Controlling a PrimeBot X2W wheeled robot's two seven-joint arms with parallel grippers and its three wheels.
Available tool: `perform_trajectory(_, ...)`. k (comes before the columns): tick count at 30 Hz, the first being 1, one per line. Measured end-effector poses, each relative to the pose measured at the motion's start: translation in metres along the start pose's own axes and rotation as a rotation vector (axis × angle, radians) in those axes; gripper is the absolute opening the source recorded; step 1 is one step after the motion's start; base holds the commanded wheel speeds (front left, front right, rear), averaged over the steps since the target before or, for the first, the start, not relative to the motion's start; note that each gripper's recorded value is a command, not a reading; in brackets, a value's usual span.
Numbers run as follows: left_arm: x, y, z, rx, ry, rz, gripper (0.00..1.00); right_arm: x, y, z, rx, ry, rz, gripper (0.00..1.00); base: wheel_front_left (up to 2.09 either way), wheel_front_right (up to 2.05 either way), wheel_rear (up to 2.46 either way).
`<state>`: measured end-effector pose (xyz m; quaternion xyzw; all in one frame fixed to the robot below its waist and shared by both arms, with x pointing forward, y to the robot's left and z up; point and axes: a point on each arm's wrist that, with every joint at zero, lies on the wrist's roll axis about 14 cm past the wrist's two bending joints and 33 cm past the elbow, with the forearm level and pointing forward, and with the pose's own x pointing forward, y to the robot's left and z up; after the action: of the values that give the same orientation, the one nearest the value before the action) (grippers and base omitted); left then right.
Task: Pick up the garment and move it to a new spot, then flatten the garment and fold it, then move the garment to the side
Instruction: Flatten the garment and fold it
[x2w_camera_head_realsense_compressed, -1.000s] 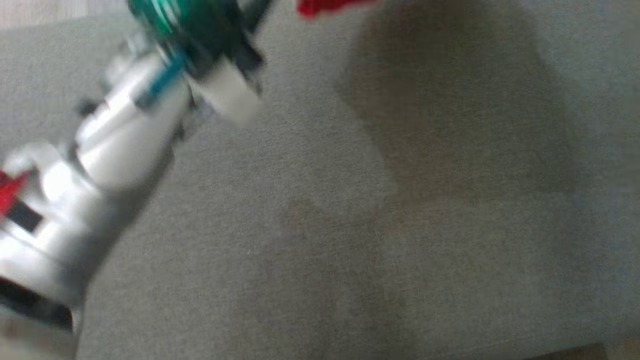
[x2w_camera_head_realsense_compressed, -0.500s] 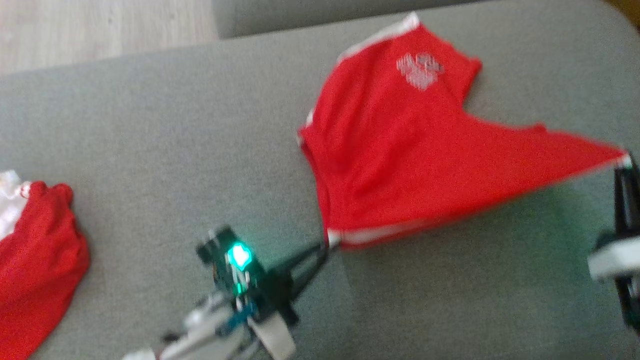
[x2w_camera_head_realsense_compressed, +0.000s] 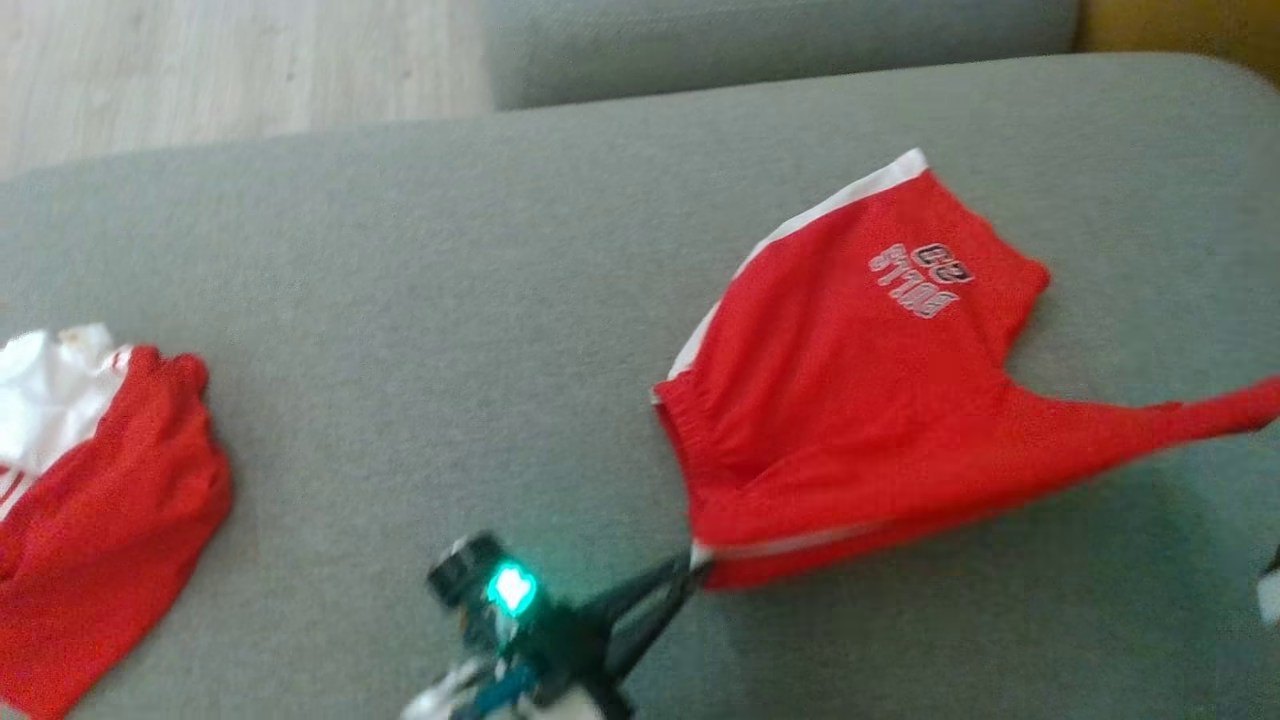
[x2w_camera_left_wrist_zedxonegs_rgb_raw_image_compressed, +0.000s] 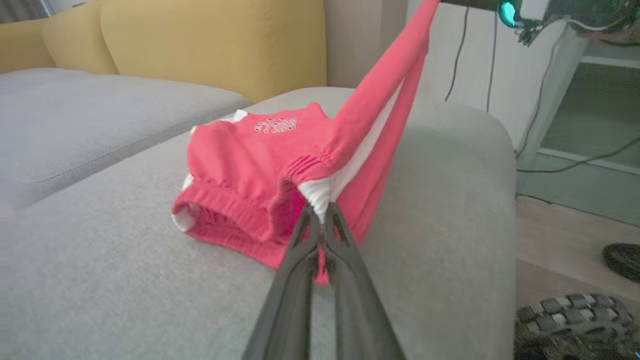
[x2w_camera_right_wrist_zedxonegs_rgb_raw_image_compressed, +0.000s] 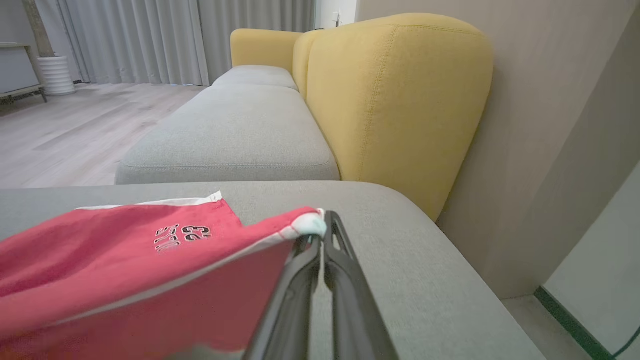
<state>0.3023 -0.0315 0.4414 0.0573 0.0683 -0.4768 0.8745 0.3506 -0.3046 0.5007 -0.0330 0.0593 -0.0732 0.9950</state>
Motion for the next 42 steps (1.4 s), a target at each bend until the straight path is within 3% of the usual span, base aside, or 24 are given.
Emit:
perform_trajectory(5,0.028,0.036,0.025,-0.015,-0.049,0.055,0.00,0.055,0.015,0.007,-0.001,-0.001,0.037,0.00,0.00,0.00,0.00)
perform_trajectory(8,0.039,0.051,0.029,-0.075,-0.056,0.074,0.00,0.088,0.025,0.004,-0.026,0.022,0.069,0.00,0.00,0.00,0.00)
perform_trajectory(15,0.046,0.088,0.005,-0.148,0.025,0.130,0.00,0.152,0.067,-0.016,-0.060,0.095,0.172,0.00,0.00,0.00,0.00)
perform_trajectory(27,0.051,0.113,-0.015,-0.201,0.071,0.172,0.00,0.198,0.116,-0.050,-0.143,0.202,0.284,0.00,0.00,0.00,0.00)
perform_trajectory(39,0.050,0.124,-0.027,-0.201,0.087,0.208,0.00,0.223,0.133,-0.049,-0.185,0.158,0.319,0.00,0.00,0.00,0.00)
perform_trajectory(40,0.050,0.124,-0.027,-0.202,0.085,0.211,0.00,0.223,0.133,-0.050,-0.187,0.160,0.320,0.04,0.00,0.00,0.00)
perform_trajectory(41,0.049,0.125,-0.027,-0.205,0.084,0.214,0.00,0.222,0.134,-0.052,-0.188,0.164,0.321,0.33,0.00,0.00,0.00)
perform_trajectory(42,0.049,0.125,-0.028,-0.207,0.086,0.218,0.49,0.222,0.135,-0.054,-0.185,0.168,0.322,1.00,0.00,0.00,0.00)
